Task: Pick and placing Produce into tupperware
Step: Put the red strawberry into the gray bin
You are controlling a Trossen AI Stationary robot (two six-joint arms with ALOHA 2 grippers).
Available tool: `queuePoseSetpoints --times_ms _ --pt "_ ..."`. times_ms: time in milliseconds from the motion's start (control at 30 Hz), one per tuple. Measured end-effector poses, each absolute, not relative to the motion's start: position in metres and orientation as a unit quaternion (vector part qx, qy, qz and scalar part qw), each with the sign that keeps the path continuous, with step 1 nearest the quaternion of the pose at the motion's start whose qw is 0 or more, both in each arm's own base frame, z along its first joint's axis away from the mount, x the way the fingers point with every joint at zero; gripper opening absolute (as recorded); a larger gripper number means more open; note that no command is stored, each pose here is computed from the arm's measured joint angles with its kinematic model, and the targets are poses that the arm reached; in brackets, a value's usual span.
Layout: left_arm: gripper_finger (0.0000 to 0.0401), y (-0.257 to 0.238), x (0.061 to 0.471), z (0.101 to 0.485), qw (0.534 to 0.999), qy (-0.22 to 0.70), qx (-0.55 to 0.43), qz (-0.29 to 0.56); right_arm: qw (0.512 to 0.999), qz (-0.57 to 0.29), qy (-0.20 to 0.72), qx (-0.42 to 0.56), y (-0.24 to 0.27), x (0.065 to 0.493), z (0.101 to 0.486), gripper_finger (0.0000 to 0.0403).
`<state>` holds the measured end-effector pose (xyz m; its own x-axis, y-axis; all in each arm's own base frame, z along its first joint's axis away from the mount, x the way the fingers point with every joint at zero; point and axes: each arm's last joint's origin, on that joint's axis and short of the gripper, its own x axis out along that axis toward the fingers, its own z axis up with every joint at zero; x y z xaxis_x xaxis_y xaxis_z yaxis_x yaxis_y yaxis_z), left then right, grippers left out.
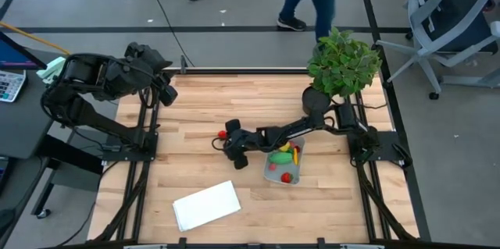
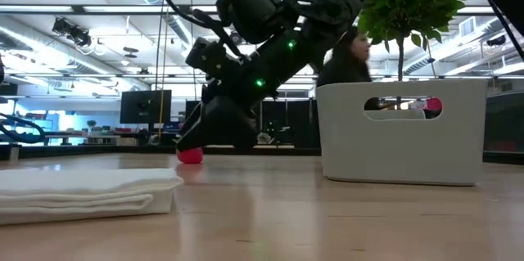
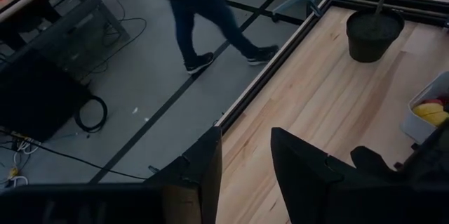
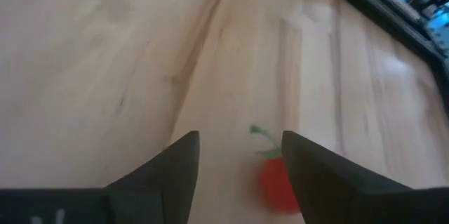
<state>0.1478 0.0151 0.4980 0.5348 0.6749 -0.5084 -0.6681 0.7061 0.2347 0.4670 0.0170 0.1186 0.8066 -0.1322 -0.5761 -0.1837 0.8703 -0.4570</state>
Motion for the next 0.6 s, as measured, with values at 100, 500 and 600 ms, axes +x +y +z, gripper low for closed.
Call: queuePoseSetpoints --times_ms 100,500,600 --pt "0.0131 0.015 0.148 0.498 0.876 0.293 0.006 0.383 0.919 0.006 0.302 -0.253 0.011 0.468 0.12 0.0212" --pt "0.0127 0.015 0.148 0.498 0.876 0.293 0.006 0.383 0.938 0.027 0.25 -0.239 0.004 0.474 0.128 0.0212" --pt "0.013 0.015 0.148 0.498 0.876 0.293 0.006 0.383 0.938 0.029 0.251 -0.238 0.003 0.474 0.128 0.0212"
